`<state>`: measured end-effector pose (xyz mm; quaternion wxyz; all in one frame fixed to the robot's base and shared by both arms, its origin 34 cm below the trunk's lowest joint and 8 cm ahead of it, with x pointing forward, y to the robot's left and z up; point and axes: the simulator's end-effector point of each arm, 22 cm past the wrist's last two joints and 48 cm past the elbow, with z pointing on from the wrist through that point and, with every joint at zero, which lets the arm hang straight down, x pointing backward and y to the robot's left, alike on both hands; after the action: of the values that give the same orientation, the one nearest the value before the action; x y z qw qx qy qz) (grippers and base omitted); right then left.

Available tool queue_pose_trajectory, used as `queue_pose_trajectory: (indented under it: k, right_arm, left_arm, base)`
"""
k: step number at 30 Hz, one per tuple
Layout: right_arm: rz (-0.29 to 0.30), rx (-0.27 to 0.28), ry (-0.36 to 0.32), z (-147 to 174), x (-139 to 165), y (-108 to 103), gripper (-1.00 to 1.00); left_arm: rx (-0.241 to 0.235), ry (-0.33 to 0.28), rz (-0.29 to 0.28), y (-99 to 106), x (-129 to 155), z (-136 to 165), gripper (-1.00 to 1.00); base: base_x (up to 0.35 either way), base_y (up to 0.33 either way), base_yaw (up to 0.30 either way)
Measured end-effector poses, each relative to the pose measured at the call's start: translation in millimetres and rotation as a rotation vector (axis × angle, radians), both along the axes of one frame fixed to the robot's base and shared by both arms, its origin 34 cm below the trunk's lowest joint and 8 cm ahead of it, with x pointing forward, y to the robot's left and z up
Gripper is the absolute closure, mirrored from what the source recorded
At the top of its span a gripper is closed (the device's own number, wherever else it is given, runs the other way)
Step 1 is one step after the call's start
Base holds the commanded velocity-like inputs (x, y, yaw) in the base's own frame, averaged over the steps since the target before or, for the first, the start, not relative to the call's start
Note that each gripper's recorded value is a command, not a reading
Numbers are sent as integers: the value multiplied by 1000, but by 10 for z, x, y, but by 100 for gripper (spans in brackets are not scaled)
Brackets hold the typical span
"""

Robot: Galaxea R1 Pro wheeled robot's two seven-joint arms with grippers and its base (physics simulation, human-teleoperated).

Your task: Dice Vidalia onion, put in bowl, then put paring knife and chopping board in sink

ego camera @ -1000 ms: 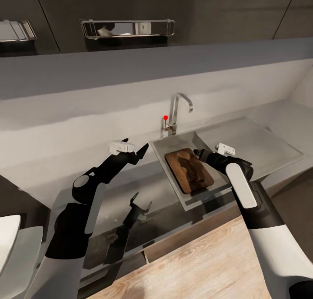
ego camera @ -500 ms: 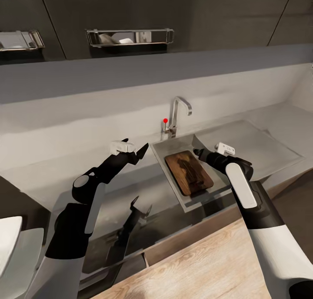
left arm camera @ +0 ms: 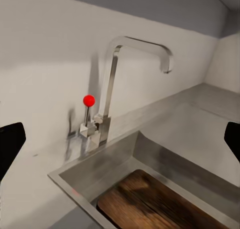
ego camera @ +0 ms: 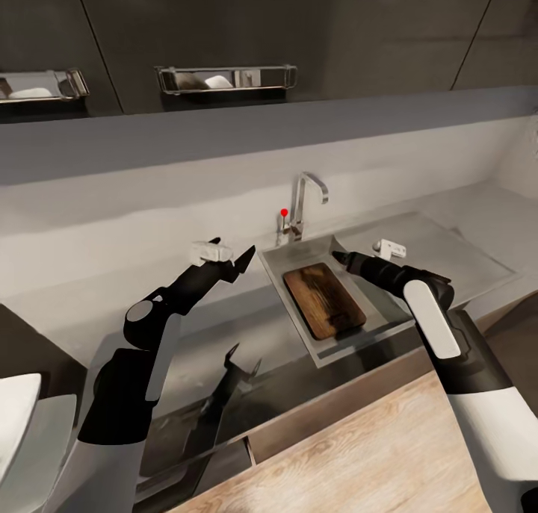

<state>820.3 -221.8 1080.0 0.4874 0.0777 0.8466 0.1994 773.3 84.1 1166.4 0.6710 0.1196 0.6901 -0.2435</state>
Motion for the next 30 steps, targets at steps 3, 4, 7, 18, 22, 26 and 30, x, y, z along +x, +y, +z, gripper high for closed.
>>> queue_pose_trajectory:
  k: [3,4,7,18,22,26,30]
  right_arm:
    - [-2,-12,-5,23,-6,-29,-100]
    - [-4,-16,-7,33,-7,-42,-100]
    - [-15,-54,-17,51,-6,-133,-100]
    - [-2,-102,-56,184,-9,-167,-100]
    - [-1,-102,-63,233,-16,-166,-100]
    - [-2,-102,-70,283,-25,-165,-100]
    - [-2,-102,-76,329,-33,-166,-100]
  left_arm:
    - [0,-4,0,2,-9,29,-100]
    - [0,-6,0,2,-11,41,-100]
    - [0,-11,1,2,-19,76,-100]
    - [0,-29,1,3,-45,188,-100]
    - [0,-35,0,2,-59,233,-100]
    - [0,-42,1,3,-75,279,-100]
    - [0,-49,1,3,-87,323,-100]
  base:
    - [0,0,0]
    - [0,0,0]
    - [0,0,0]
    - [-210,0,0]
    - [-249,0,0]
    - [-124,0,0]
    - [-47,0,0]
